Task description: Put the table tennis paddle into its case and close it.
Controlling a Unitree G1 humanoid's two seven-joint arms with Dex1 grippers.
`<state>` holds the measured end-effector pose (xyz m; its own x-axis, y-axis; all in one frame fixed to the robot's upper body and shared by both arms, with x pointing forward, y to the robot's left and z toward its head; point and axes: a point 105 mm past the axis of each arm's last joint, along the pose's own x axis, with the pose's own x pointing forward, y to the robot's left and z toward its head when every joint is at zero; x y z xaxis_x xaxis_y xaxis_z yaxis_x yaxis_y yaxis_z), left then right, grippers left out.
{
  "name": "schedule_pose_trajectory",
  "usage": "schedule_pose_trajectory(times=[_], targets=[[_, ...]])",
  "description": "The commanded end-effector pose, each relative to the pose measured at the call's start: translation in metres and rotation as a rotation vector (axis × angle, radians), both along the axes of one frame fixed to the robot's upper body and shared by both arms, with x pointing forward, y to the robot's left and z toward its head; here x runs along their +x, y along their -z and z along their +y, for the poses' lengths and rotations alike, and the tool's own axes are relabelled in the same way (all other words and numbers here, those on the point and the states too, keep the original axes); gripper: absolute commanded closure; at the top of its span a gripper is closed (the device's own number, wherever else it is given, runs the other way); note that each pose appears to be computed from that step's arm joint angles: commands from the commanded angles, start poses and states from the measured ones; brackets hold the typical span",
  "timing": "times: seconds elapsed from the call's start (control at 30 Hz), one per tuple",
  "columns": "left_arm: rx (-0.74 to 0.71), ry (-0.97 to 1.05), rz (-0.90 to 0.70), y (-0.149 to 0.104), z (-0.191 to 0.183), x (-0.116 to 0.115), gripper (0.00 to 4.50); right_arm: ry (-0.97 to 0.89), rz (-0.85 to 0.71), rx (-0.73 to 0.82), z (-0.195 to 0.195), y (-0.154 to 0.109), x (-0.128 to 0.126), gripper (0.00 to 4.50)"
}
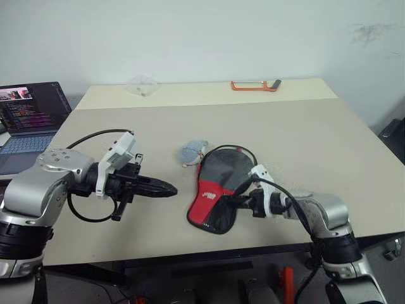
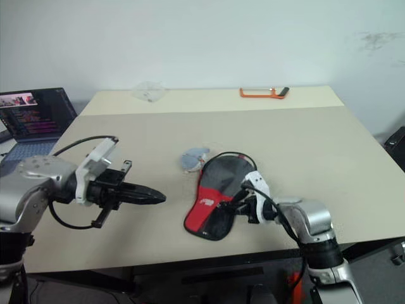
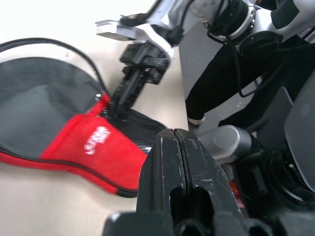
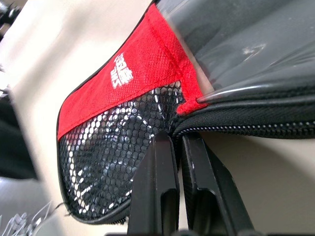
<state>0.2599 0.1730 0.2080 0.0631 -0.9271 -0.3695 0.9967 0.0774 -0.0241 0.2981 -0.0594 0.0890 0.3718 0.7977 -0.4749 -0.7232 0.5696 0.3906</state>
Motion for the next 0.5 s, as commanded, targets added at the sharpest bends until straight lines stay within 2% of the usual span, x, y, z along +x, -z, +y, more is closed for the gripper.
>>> schedule_pose_trajectory(times=[0.03,0.2,0.5], targets=[[0.019,0.035,-0.002,-0.001,0.01,-0.008,4.5,-0.062,0.012,0.009,0.004,-0.004,-0.021,4.48],[0.029,0.042,0.014,0.01,0.015,-0.011,4.5,-0.042,0.027,-0.029,-0.009,-0.001,-0.028,4.48],[0.032,0.054,0.016,0.019,0.018,-0.014,4.5,0.031,-0.005,-0.13,-0.049,-0.003,-0.016,4.48]])
